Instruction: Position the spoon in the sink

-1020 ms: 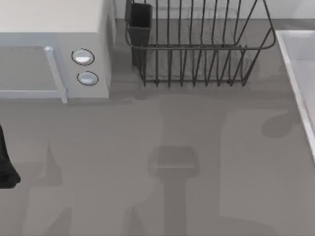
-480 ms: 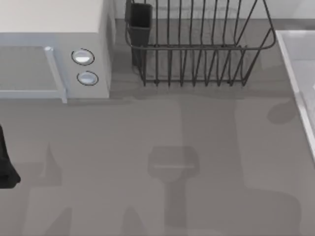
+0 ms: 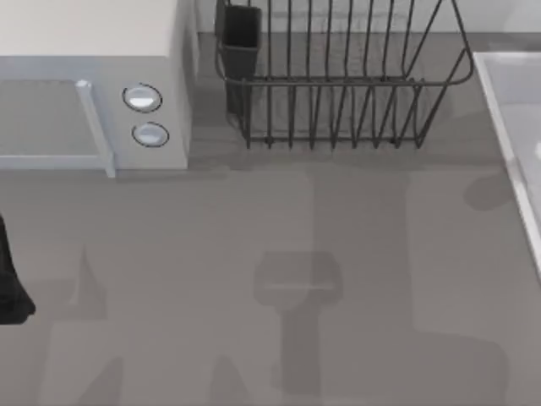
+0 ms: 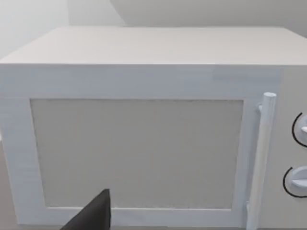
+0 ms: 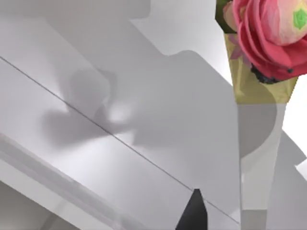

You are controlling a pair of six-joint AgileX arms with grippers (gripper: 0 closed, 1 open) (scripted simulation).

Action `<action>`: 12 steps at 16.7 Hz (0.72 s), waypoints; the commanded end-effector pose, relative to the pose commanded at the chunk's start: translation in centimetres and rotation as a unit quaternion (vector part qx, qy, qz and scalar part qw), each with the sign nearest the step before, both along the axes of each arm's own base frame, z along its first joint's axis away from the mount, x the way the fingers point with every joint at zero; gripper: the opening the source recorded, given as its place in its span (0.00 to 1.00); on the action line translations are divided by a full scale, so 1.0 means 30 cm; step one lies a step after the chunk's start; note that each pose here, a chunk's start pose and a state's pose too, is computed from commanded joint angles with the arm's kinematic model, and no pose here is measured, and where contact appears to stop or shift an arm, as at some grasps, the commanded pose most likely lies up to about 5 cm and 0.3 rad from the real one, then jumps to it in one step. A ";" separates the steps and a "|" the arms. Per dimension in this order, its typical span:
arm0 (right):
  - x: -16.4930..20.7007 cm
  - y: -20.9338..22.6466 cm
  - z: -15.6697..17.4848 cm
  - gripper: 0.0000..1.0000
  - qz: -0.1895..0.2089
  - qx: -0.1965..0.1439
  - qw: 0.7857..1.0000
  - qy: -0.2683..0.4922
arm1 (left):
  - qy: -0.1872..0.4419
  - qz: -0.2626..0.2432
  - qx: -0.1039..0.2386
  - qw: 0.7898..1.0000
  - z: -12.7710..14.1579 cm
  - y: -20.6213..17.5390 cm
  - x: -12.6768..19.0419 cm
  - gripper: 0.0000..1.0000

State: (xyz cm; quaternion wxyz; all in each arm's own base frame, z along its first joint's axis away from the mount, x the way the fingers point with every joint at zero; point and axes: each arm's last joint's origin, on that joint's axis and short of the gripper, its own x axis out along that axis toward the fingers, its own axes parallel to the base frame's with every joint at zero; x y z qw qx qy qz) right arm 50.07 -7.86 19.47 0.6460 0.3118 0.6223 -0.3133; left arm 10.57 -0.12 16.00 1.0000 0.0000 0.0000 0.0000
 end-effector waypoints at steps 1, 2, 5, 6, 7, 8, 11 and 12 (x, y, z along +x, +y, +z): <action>0.002 0.003 -0.015 0.00 0.002 0.000 1.000 0.001 | 0.000 0.000 0.000 1.000 0.000 0.000 0.000 1.00; 0.004 0.007 -0.035 0.00 0.004 0.001 1.000 0.005 | 0.000 0.000 0.000 1.000 0.000 0.000 0.000 1.00; 0.000 0.015 -0.099 0.00 0.006 0.002 1.000 0.014 | 0.000 0.000 0.000 1.000 0.000 0.000 0.000 1.00; -0.001 0.017 -0.111 0.00 0.007 0.002 1.000 0.013 | 0.000 0.000 0.000 1.000 0.000 0.000 0.000 1.00; -0.002 0.018 -0.117 0.00 0.007 0.001 1.000 0.010 | 0.000 0.000 0.000 1.000 0.000 0.000 0.000 1.00; -0.003 0.018 -0.120 0.00 0.007 0.001 1.000 0.008 | 0.000 0.000 0.000 1.000 0.000 0.000 0.000 1.00; -0.003 0.018 -0.121 0.00 0.007 0.001 1.000 0.007 | 0.000 0.000 0.000 1.000 0.000 0.000 0.000 1.00; -0.003 0.018 -0.121 0.00 0.007 0.001 1.000 0.007 | 0.000 0.000 0.000 1.000 0.000 0.000 0.000 1.00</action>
